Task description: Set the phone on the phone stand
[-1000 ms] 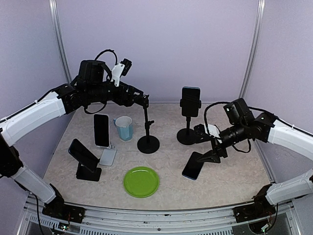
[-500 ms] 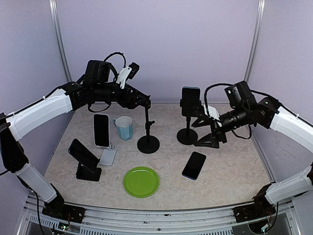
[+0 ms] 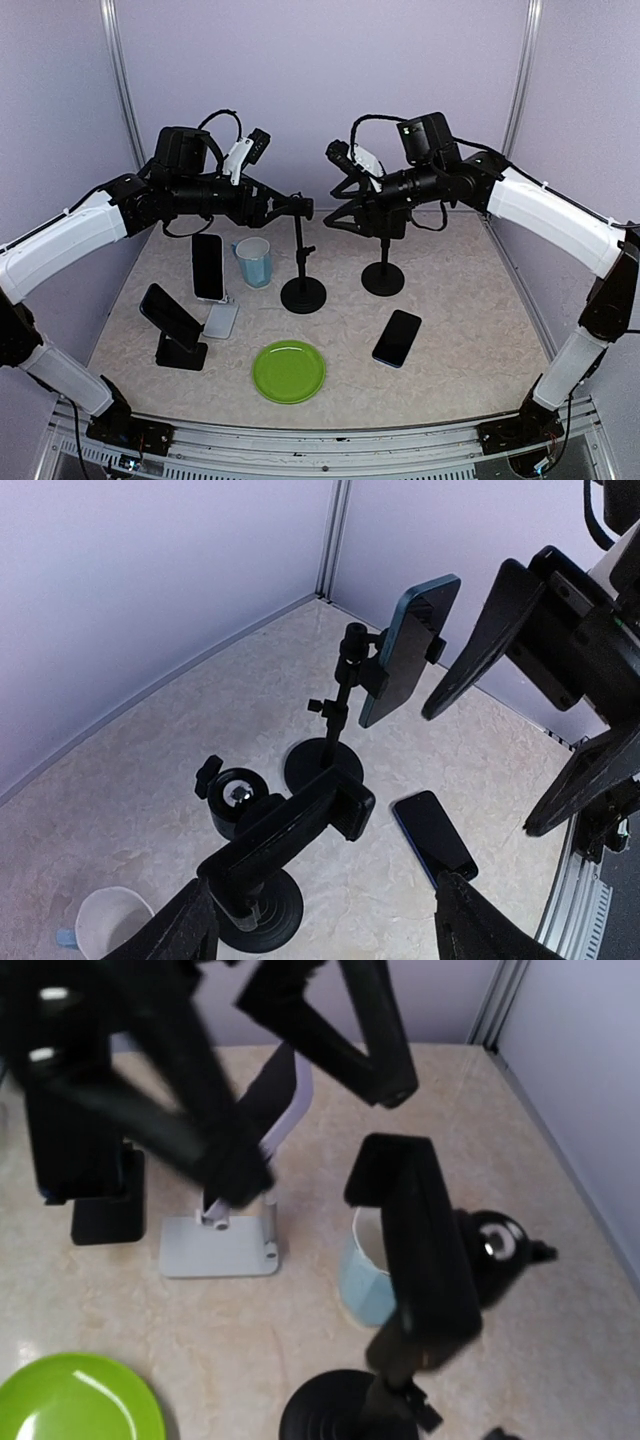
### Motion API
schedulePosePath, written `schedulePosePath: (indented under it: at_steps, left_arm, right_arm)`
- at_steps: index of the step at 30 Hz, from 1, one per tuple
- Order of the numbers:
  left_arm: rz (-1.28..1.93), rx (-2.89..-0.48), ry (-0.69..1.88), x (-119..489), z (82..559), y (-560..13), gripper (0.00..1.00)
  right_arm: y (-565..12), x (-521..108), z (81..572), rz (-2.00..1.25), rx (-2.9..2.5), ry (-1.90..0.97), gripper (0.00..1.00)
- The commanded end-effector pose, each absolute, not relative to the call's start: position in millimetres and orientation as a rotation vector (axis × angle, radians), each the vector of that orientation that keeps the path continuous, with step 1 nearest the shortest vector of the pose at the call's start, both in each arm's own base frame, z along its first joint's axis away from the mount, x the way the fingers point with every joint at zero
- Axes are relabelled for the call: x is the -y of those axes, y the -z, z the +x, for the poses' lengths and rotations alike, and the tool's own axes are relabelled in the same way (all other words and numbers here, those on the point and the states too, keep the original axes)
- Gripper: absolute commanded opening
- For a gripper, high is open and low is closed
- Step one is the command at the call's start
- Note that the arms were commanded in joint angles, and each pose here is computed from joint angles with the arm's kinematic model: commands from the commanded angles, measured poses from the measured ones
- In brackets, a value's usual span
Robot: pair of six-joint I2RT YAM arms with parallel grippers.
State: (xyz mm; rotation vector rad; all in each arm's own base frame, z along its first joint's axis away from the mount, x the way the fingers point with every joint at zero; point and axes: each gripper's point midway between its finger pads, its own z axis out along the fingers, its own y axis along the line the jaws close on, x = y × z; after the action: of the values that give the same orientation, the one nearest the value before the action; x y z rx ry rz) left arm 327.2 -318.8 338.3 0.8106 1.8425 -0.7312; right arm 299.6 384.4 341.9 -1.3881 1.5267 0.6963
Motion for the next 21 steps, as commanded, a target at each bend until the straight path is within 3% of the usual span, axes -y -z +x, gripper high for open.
schedulePosePath:
  at_steps: [1,12,21]
  left_arm:
    - [0.758,-1.838,0.725,314,324,-342,0.73]
    - [0.696,-1.804,0.718,297,293,-354,0.72]
    - [0.653,-1.813,0.729,288,270,-340,0.72]
  right_arm:
    - [-347,-402,324,-1.316,-1.540,-0.642,0.71]
    - [-330,-430,344,-1.311,-1.571,-0.706,0.67]
    - [-326,-439,341,-1.336,-1.575,-0.782,0.41]
